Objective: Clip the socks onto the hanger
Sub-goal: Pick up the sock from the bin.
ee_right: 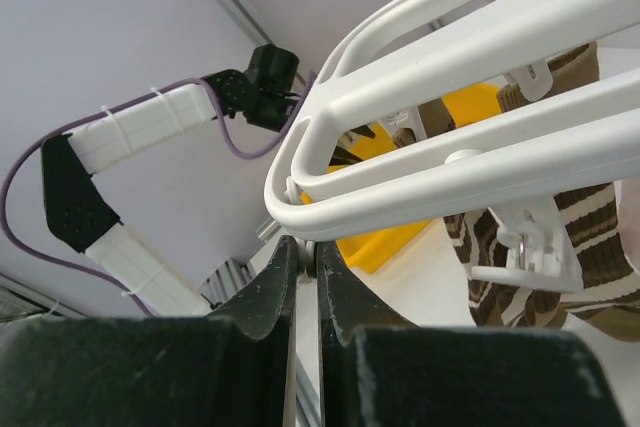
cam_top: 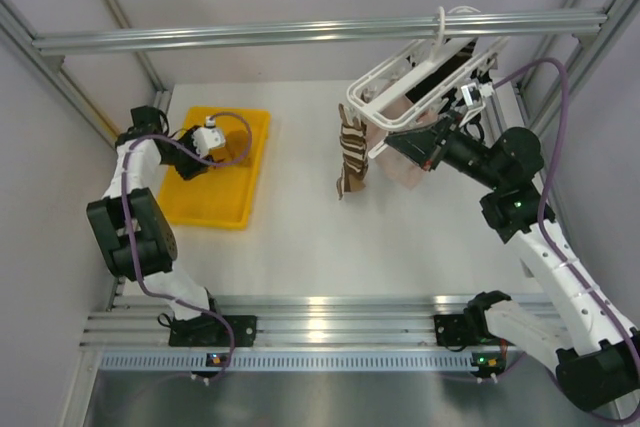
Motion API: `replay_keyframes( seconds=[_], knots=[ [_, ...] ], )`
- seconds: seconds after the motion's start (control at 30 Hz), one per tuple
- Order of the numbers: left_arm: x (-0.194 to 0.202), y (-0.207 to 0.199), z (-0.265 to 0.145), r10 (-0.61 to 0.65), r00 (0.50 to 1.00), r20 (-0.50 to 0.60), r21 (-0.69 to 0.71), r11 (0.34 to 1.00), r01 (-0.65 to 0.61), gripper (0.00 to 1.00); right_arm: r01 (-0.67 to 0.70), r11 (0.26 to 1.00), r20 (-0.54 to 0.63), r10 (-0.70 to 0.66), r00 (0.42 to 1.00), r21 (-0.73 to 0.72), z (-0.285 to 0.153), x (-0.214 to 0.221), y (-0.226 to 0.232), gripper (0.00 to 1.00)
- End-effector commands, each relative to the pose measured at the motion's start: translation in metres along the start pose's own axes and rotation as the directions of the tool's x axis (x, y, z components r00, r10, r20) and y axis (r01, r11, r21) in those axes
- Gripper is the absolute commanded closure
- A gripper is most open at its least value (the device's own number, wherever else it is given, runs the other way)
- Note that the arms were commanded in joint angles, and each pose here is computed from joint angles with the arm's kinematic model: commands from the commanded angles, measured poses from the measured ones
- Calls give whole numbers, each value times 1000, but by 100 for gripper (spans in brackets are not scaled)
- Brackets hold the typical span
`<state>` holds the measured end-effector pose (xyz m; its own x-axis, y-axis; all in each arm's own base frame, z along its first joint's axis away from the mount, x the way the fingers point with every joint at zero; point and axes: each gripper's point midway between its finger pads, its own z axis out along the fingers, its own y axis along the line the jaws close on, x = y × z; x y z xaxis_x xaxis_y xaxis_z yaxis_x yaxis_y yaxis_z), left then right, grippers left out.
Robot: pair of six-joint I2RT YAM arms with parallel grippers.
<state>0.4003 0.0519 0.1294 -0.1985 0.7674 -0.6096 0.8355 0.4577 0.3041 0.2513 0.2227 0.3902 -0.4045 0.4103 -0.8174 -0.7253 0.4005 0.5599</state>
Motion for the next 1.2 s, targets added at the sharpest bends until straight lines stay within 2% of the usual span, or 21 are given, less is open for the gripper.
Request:
replay_keyframes(
  seconds=[0.0,0.23,0.43,0.53,0.67,0.77,0.87,0.93,1.07,1.1,1.17],
  knots=[
    [-2,27,20,403,914,53,-22,915,-402,43,58,997,13,-57,998,-54,-1,-16,18,100],
    [25,38,58,614,787,60,52,786,-616,44,49,998,1,-49,999,-47,4,-16,13,100],
    [25,50,77,650,754,93,6,757,-654,44,45,999,-7,-46,999,-29,4,-15,9,100],
    [24,46,79,652,751,105,-3,755,-655,52,47,999,-9,-47,999,-22,4,-14,8,100],
    [15,38,78,645,754,128,-51,763,-644,71,41,999,-10,-41,999,-17,5,-14,6,100],
    [12,38,82,685,721,105,-57,728,-684,79,39,999,-10,-39,999,-15,6,-15,5,100],
    [9,35,86,670,736,99,-43,742,-670,94,41,999,-7,-42,999,-17,7,-16,6,100],
    [10,33,84,658,747,95,-25,752,-659,99,49,999,-5,-50,999,-19,7,-17,7,100],
    [2,22,63,623,778,82,0,781,-625,100,53,998,-4,-53,999,-22,7,-17,8,100],
    [2,14,58,582,810,81,16,811,-584,100,53,998,-1,-53,999,-24,6,-18,8,100],
    [6,5,42,544,839,-6,27,839,-543,100,55,998,0,-55,998,-28,6,-19,10,100]
  ],
)
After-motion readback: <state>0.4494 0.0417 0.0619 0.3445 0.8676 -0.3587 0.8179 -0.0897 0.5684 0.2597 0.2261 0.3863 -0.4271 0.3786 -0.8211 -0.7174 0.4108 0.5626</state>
